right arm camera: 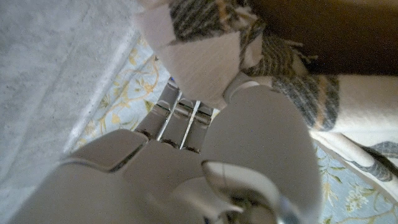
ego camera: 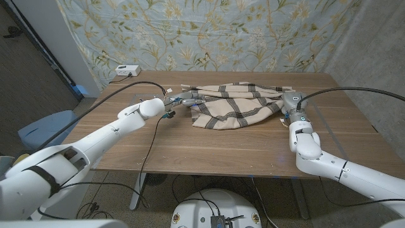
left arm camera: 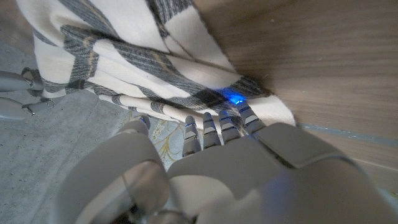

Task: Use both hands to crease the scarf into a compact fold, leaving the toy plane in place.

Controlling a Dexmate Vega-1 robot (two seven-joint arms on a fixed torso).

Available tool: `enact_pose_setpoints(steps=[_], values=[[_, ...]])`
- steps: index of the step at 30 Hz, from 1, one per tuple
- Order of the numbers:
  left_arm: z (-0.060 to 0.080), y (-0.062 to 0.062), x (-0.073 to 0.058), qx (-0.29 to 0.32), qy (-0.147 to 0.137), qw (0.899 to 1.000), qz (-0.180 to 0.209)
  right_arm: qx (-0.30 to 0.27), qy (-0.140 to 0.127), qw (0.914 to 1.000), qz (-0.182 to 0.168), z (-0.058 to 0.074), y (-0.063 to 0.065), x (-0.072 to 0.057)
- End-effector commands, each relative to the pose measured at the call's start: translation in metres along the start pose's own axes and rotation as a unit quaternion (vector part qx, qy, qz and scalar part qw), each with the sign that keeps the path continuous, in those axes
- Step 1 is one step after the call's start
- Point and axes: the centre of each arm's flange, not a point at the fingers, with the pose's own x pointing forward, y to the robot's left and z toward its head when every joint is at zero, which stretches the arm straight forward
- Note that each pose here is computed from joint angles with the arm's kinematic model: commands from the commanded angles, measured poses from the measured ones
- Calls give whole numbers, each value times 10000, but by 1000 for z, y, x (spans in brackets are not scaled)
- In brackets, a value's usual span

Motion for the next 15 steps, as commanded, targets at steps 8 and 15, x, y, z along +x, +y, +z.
enact_pose_setpoints(steps=[8, 15], values=[[-5, -2, -5, -70, 9, 10000, -4, -1672, -1454, 9607, -1669, 31, -47, 18], [-8, -3, -7, -131, 27, 9999, 6, -2297, -2218, 9250, -2060, 49, -65, 33]])
